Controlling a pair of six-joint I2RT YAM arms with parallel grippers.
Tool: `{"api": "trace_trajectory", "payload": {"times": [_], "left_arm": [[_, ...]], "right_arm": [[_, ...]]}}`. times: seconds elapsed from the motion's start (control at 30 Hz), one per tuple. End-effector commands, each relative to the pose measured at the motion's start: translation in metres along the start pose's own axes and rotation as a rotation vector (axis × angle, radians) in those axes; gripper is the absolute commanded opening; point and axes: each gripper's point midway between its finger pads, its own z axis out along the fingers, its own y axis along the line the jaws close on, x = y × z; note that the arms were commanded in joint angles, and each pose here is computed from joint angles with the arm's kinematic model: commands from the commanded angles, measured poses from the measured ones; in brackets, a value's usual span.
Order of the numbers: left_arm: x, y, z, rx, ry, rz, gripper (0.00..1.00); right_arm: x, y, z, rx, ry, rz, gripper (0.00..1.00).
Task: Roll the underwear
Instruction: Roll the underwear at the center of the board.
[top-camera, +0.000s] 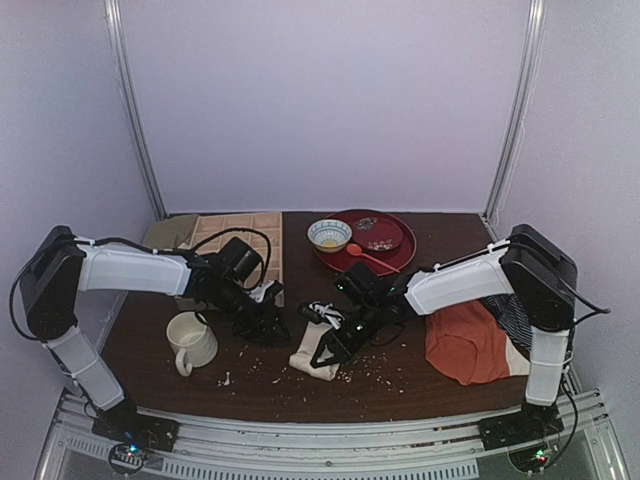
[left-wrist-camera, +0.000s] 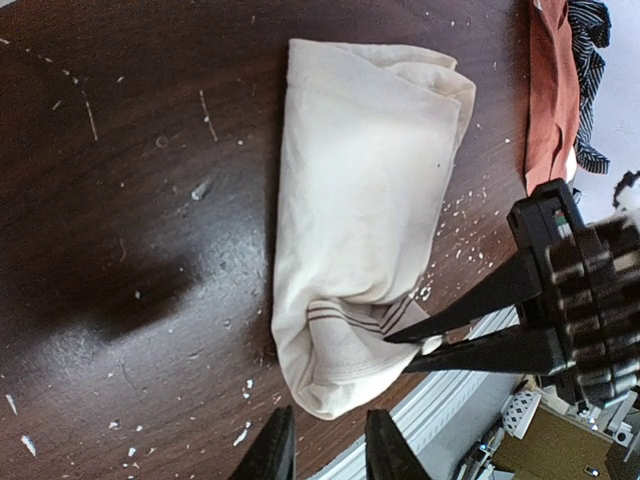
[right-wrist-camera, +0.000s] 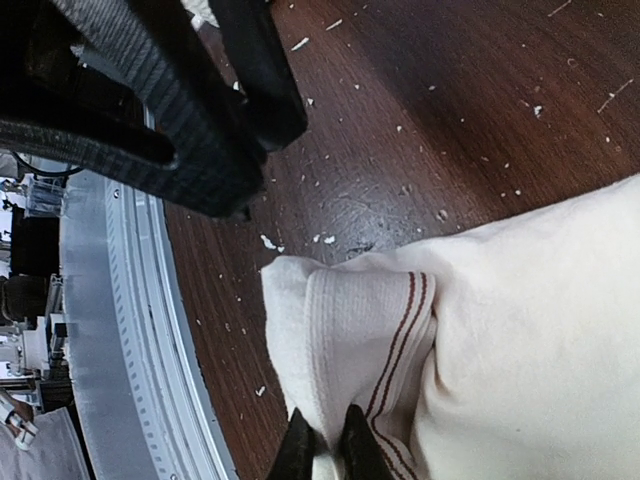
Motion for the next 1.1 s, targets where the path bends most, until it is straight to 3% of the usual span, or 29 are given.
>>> {"api": "trace_trajectory", "payload": {"times": [0.0,0.7,1.07], "left_arm": [[-0.002,-0.003,-0.001,0.02,-0.015,0.003,0.34],[-0.006,-0.007,0.001,0.03,-0.009,0.012,0.34],[-0.012,-0.015,0.007,0.106,-0.041,0.082,0.41]], "right_arm": [[0.011,-0.013,0.006,-0.04,0.019,0.098,0.0],[0.006,-0.04,0.004,-0.143,-0.027,0.264,0.0],[0.008,-0.053,0.001,-0.144,-0.041,0.315,0.0]]}}
